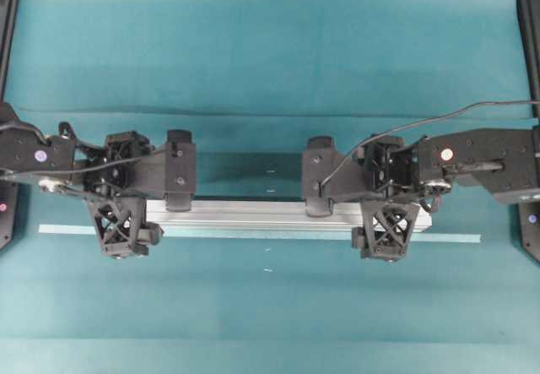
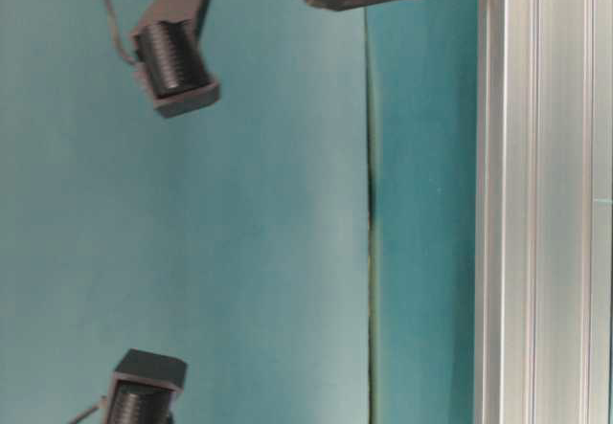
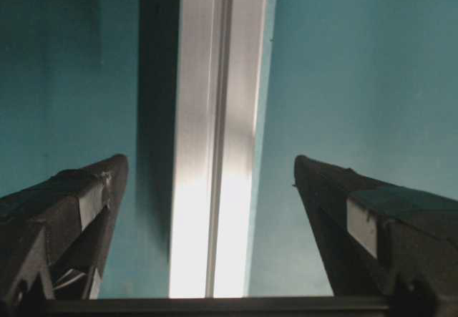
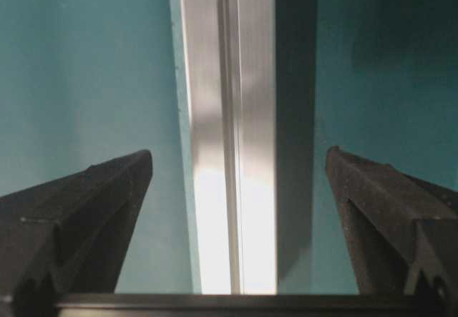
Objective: Lift the metal rail with both hands.
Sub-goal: 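Lower both grippers around the rail and close them on it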
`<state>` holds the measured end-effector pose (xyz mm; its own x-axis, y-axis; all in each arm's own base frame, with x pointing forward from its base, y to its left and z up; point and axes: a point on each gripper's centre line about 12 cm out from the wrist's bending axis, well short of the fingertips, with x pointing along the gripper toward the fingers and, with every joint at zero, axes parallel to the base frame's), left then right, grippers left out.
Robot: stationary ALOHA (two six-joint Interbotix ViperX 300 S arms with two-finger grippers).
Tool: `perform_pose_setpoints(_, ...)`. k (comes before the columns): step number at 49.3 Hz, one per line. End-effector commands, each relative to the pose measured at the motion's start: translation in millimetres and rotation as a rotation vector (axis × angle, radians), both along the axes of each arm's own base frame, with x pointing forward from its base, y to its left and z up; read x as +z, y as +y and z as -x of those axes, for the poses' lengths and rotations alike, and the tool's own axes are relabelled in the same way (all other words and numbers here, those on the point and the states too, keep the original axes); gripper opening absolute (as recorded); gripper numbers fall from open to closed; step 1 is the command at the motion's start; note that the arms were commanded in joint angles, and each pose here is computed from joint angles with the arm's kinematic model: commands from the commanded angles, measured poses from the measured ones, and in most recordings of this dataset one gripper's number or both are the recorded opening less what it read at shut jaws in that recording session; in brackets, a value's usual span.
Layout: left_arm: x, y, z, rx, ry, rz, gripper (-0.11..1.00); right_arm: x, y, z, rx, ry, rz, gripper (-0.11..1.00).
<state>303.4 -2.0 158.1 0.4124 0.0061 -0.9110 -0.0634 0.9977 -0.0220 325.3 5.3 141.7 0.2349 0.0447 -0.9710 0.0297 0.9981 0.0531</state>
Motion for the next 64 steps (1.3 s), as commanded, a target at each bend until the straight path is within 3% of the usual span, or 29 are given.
perform_pose_setpoints(1,-1.8,1.4,-2.0,0.006,-0.025,0.001,0.96,-7.4,0.8,0.7,0.004,0.006,0.002,0.99)
perform_pose_setpoints(17,-32.7,3.0,-1.1,0.011,-0.021,0.003,0.95,-42.9,-1.2,5.3,-0.008,-0.004,0.008,0.99)
perform_pose_setpoints(46,-44.5,5.7,-5.4,0.026,-0.048,0.007,0.92,-49.0,-7.7,5.9,-0.033,-0.009,0.009,0.98)
perform_pose_setpoints(51,-44.5,3.2,-5.5,0.019,-0.069,0.009,0.80,-49.0,-6.3,5.9,-0.027,-0.009,0.009,0.93)
perform_pose_setpoints(60,-45.4,2.1,-4.0,0.005,-0.104,0.004,0.31,-48.5,0.7,4.9,-0.005,-0.009,0.008,0.59)
perform_pose_setpoints(64,-45.3,1.7,-3.0,0.006,-0.104,0.006,0.30,-48.6,1.9,5.2,-0.006,-0.006,0.005,0.43)
